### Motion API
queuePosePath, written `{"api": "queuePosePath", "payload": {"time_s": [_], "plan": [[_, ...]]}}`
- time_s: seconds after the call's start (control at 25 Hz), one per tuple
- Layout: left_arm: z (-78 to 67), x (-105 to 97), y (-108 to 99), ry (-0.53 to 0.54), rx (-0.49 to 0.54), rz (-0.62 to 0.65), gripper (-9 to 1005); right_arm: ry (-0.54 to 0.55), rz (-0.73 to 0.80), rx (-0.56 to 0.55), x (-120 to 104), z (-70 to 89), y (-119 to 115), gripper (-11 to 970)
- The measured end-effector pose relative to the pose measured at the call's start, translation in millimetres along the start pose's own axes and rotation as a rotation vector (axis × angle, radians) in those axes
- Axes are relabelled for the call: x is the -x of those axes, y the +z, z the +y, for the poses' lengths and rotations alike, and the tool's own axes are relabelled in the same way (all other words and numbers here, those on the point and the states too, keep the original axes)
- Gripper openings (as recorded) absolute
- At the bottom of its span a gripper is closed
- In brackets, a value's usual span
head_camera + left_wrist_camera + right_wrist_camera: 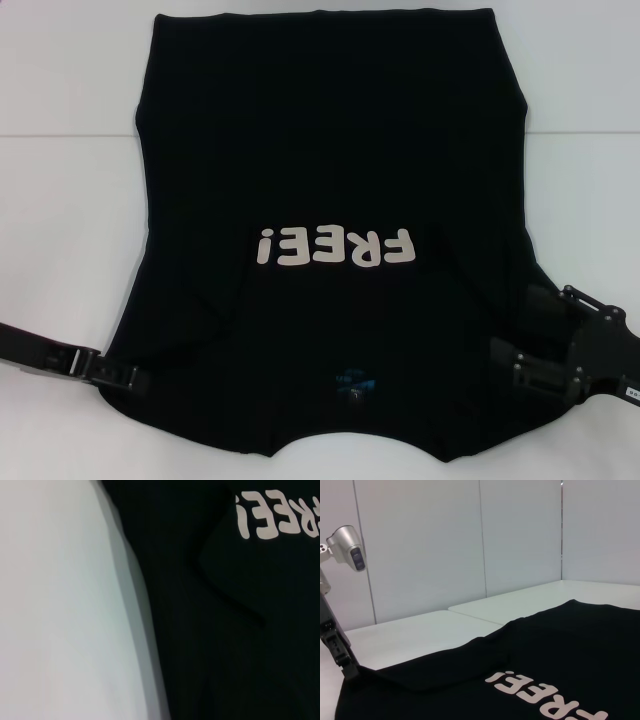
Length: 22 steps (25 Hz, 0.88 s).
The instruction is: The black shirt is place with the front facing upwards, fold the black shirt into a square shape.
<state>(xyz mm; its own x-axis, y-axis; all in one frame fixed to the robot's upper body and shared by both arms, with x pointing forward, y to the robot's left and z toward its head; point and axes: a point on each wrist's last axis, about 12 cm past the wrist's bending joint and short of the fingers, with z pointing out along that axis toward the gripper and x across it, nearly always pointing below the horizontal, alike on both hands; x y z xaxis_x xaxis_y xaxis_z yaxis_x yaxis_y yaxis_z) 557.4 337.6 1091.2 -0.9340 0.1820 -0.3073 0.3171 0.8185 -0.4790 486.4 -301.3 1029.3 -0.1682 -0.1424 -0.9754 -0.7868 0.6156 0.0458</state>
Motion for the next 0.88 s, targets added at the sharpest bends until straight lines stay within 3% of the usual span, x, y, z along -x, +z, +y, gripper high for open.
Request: {"api": "queuePosePath", "payload": {"time_s": [0.32, 0.52, 0.88], "plan": [[0.1, 2.4, 1.4, 0.001, 0.032, 0.018, 741, -0.004, -0.015, -0.004, 3.0, -1.5, 0.5, 919], [1.9, 1.1, 1.8, 0.006, 0.051, 0.029, 529, -0.010, -0.017, -0.001, 6.1, -4.1, 2.3, 919], [2.9, -1.4, 2.2, 0.006, 0.052, 0.033, 244, -0.013, -0.014, -0.001, 7.8, -6.2, 3.9, 918]]}}
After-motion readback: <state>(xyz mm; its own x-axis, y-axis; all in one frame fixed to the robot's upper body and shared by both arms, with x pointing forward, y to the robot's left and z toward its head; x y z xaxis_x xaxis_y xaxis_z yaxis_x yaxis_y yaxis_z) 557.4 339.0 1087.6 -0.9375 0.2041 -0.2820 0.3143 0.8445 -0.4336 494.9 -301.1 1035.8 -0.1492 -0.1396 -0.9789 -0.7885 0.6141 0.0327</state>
